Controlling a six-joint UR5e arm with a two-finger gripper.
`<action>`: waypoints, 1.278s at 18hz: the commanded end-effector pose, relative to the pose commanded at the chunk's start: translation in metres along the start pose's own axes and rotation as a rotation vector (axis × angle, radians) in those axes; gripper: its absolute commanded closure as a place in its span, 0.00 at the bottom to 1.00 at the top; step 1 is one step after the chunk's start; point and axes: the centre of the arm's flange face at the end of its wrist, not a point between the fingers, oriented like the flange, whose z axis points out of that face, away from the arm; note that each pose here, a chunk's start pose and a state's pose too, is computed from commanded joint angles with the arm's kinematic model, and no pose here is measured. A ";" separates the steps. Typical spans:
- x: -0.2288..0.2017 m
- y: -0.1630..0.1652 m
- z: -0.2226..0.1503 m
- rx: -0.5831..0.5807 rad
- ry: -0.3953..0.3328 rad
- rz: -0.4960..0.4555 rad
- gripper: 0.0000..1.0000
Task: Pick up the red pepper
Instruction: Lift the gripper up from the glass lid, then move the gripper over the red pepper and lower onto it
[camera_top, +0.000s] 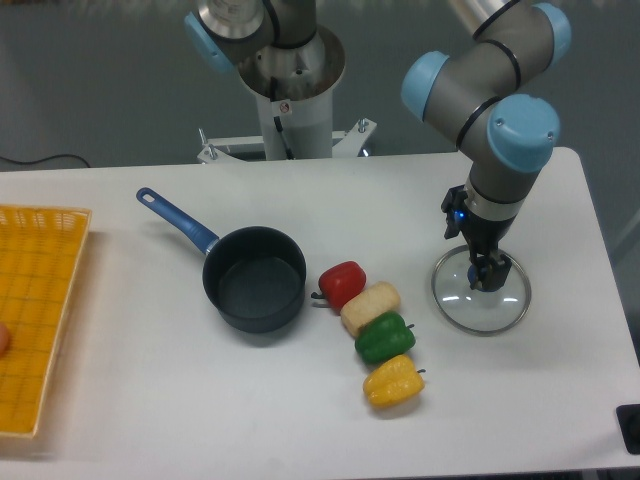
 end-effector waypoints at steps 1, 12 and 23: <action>0.000 -0.001 0.000 0.000 0.000 -0.021 0.00; 0.000 -0.009 -0.008 0.001 -0.012 -0.272 0.00; 0.016 -0.037 0.002 0.071 0.005 -0.241 0.00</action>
